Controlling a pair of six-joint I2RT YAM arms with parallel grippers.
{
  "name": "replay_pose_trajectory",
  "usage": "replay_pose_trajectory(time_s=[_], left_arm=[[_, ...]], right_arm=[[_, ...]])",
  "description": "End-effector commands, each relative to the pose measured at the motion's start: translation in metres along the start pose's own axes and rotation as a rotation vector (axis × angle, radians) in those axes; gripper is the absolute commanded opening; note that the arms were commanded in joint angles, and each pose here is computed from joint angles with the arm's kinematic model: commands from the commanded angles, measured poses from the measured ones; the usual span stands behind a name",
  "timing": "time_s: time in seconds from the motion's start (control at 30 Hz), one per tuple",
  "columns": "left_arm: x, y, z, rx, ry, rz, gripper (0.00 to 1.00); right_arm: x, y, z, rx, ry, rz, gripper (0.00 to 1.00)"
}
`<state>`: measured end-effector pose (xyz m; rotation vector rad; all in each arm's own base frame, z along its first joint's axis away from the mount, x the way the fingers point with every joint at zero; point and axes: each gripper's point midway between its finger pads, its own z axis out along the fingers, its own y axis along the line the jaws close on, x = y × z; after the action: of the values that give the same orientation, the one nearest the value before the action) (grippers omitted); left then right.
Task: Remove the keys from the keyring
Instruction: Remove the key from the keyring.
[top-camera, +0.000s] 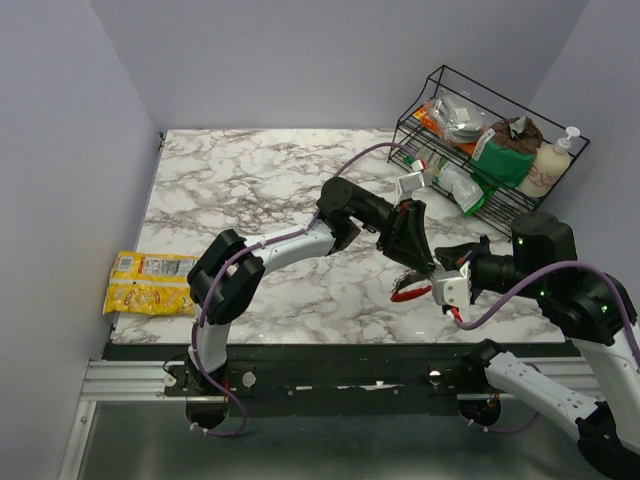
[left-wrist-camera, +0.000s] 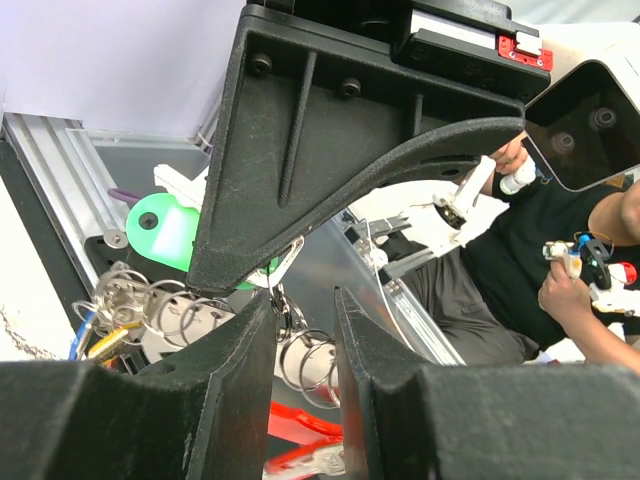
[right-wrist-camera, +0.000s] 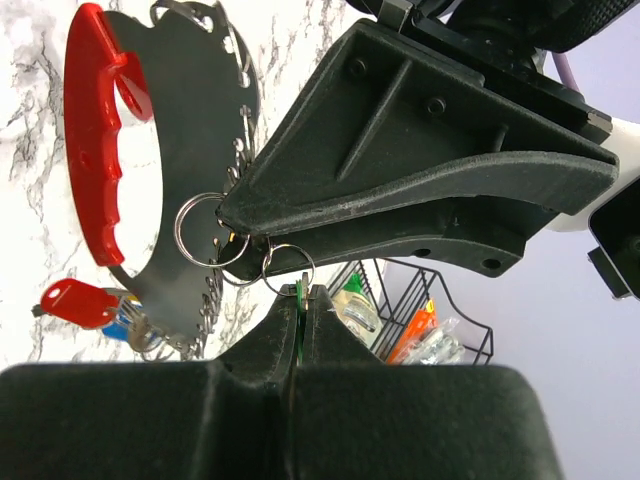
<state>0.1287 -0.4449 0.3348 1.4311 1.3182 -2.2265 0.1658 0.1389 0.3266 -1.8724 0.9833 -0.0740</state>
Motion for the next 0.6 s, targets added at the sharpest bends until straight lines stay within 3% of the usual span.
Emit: replay_pose_trajectory(time_s=[0.0,0.33,0.57], left_arm=[[0.004,-0.007,0.004,0.024,0.021,0.036,0.35],[0.005,-0.004,0.004,0.012,0.026,0.029,0.04],[0.005,-0.004,0.003,0.004,0.027,0.031,0.01]], right_arm=[[0.0,-0.018,-0.012,0.076,0.027,-0.007,0.01],[-0.002,-0.023,-0.023,0.119,0.035,0.006,0.01],[0.006,-0.026,-0.031,0.172,0.08,0.031,0.01]])
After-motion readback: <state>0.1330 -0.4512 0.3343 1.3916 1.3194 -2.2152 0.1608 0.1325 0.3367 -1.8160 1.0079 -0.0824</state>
